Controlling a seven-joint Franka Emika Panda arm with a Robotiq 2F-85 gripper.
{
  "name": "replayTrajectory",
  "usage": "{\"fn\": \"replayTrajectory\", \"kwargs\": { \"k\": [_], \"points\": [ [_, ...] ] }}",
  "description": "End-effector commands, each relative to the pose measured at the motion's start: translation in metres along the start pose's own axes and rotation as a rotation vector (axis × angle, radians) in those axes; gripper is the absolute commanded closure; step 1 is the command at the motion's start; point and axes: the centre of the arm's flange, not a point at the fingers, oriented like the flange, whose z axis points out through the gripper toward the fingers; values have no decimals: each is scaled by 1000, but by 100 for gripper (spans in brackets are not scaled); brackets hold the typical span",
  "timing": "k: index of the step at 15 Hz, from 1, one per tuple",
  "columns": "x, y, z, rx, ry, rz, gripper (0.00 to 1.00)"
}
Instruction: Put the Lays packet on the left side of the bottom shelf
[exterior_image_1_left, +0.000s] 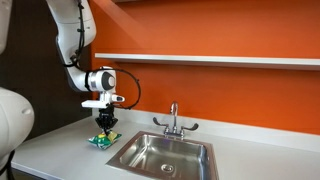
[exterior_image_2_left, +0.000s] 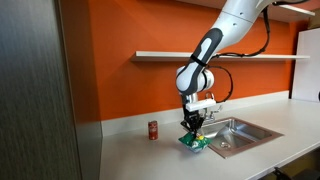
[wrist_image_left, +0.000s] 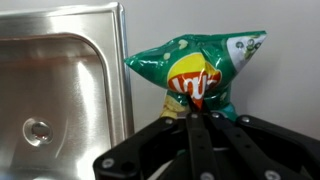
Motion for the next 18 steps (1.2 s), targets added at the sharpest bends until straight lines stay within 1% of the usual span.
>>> {"fn": "replayTrajectory", "kwargs": {
  "k": [1, 6, 10, 18],
  "points": [
    [-14, -6, -42, -36, 4, 6, 100],
    [-34, -19, -82, -46, 22, -5, 100],
    [-52, -27, -121, -56, 47, -1, 100],
    [-93, -26, -215, -86, 146, 71, 100]
  ]
}}
